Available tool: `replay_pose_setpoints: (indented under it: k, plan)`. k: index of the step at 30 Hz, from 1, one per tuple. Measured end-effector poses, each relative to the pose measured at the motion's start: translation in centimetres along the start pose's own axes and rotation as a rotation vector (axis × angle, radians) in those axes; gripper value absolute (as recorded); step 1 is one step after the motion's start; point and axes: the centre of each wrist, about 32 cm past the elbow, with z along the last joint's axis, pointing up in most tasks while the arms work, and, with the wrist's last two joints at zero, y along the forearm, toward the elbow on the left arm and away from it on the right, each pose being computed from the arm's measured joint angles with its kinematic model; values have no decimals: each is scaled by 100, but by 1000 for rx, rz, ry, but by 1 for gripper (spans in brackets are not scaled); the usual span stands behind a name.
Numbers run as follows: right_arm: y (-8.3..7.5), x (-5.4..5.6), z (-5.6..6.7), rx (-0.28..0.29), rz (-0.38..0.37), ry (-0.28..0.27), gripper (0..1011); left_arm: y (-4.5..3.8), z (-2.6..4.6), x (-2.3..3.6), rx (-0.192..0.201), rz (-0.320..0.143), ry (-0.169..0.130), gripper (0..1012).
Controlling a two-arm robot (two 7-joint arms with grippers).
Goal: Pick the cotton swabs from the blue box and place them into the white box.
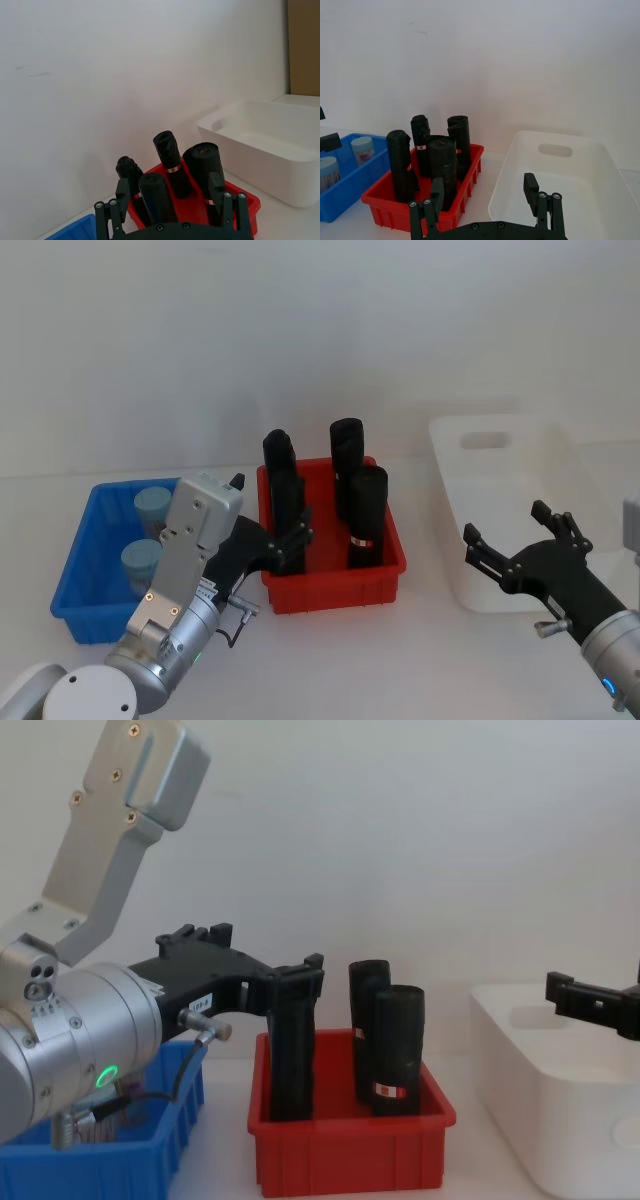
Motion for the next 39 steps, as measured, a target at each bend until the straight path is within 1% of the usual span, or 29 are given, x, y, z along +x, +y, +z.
replay_pose_setpoints:
  k: [39]
  plan:
    - [0,0,0,0,0,0,1001,0,0,0,0,0,0,1000]
